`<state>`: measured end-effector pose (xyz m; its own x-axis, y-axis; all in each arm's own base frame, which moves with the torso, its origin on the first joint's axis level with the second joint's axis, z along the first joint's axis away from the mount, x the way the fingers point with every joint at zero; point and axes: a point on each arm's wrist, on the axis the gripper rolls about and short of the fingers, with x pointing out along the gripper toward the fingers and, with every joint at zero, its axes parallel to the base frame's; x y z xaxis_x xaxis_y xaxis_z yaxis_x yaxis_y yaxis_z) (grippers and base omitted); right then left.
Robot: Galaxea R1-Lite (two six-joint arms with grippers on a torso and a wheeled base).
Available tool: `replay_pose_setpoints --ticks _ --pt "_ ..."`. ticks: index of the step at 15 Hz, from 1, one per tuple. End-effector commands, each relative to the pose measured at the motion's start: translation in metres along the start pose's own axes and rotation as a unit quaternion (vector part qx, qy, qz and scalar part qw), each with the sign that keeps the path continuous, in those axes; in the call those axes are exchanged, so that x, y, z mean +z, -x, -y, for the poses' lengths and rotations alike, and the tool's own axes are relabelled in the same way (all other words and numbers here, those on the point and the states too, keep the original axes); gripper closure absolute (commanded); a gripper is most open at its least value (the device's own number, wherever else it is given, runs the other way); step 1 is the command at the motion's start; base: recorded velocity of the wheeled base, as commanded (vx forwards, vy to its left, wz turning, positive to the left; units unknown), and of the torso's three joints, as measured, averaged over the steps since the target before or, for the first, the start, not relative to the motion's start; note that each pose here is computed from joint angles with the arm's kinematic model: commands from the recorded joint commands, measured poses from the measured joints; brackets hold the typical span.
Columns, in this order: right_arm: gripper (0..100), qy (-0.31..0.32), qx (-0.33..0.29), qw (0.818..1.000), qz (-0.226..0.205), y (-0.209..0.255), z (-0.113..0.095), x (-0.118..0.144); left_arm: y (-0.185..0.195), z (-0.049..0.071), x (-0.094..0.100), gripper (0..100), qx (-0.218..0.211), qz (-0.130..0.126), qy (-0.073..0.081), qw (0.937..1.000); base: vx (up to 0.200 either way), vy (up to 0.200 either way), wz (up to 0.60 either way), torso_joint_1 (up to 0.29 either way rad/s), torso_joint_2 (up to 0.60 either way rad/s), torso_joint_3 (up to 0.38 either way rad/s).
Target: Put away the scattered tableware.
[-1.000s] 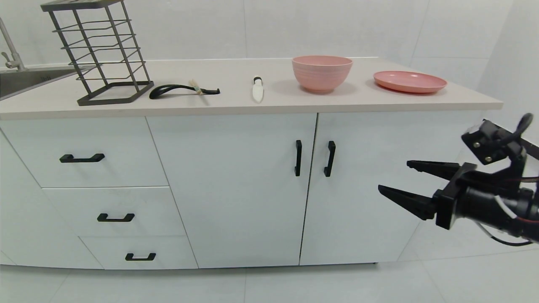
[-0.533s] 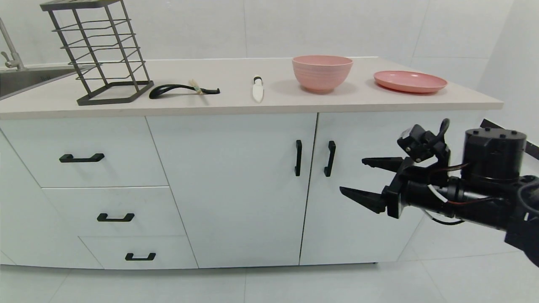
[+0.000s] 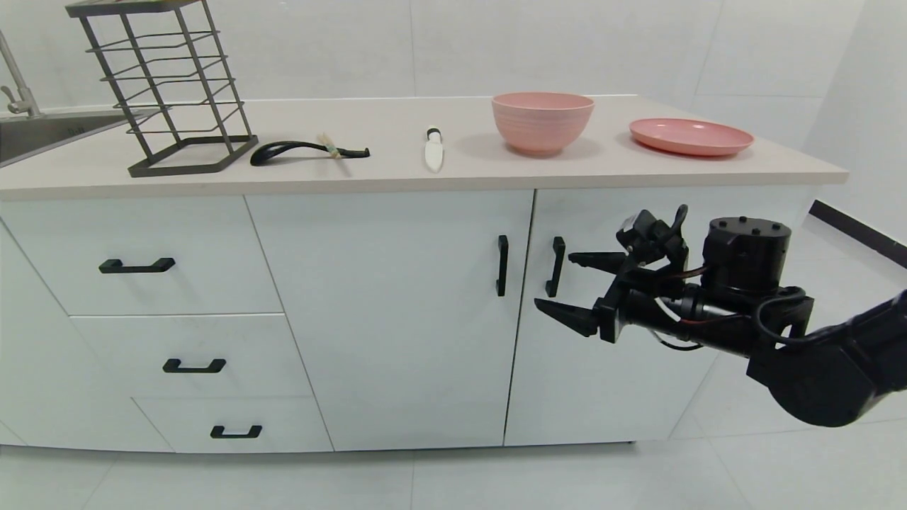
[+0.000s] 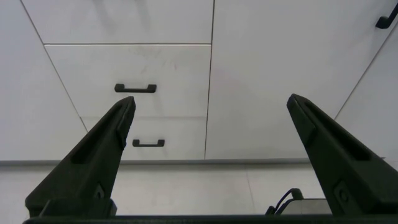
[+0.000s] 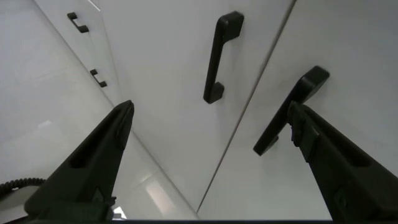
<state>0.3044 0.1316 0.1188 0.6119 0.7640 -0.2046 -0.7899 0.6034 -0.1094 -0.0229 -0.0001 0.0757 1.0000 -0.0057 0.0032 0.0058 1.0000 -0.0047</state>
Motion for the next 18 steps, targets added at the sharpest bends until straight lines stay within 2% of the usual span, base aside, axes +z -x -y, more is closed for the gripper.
replay_pose_setpoints --ticks 1,7,8,9,10,11,13,14,15,16,17,18 --pt "0 -0.001 0.001 1.0 -0.002 0.006 -0.004 0.0 0.0 0.0 0.0 0 0.001 0.0 0.0 1.0 0.0 0.0 0.0 0.0 0.0 0.0" --pt "0 0.001 -0.003 1.0 0.001 0.041 -0.022 0.007 0.0 0.001 0.001 0 -0.01 0.004 -0.004 0.9999 0.0 0.0 0.0 0.0 0.0 0.0" --pt "0 0.004 -0.008 1.0 0.007 0.051 -0.024 0.011 0.006 0.001 0.03 0 -0.011 0.095 -0.003 0.9954 0.0 0.0 0.0 0.0 0.0 0.0" --pt "0 0.004 -0.011 1.0 0.009 0.059 -0.027 0.012 0.019 0.001 0.074 0 -0.011 0.19 -0.001 0.9817 0.0 0.0 0.0 0.0 0.0 0.0" --pt "0 0.003 -0.018 1.0 0.01 0.066 -0.027 0.013 0.022 0.002 0.102 0 -0.014 0.21 -0.002 0.9776 0.0 0.0 0.0 0.0 0.0 0.0" --pt "0 0.001 -0.021 1.0 0.007 0.07 -0.027 0.011 0.023 0.001 0.11 0 -0.037 0.21 0.0 0.9771 0.0 0.0 0.0 0.0 0.0 0.0" --pt "0 -0.002 -0.019 1.0 0.001 0.072 -0.029 0.007 0.013 -0.002 0.112 0 -0.094 0.175 0.017 0.98 0.0 0.0 0.0 0.0 0.0 0.0" --pt "0 -0.001 -0.019 1.0 0.002 0.074 -0.03 0.007 0.008 -0.001 0.114 0 -0.112 0.161 0.018 0.9804 0.0 0.0 0.0 0.0 0.0 0.0" --pt "0 0.001 -0.019 1.0 0.004 0.075 -0.032 0.009 -0.005 0.0 0.119 0 -0.172 0.128 0.022 0.9765 0.0 0.0 0.0 0.0 0.0 0.0" --pt "0 0.0 -0.019 1.0 0.004 0.076 -0.032 0.009 -0.01 0.001 0.121 0 -0.195 0.114 0.025 0.9739 0.0 0.0 0.0 0.0 0.0 0.0" --pt "0 -0.001 -0.018 1.0 0.004 0.076 -0.032 0.009 -0.03 0.007 0.124 0 -0.247 0.068 0.029 0.9662 0.0 0.0 0.0 0.0 0.0 0.0" --pt "0 -0.002 -0.018 1.0 0.002 0.076 -0.032 0.008 -0.044 0.012 0.127 0 -0.267 0.05 0.028 0.9619 0.0 0.0 0.0 0.0 0.0 0.0"
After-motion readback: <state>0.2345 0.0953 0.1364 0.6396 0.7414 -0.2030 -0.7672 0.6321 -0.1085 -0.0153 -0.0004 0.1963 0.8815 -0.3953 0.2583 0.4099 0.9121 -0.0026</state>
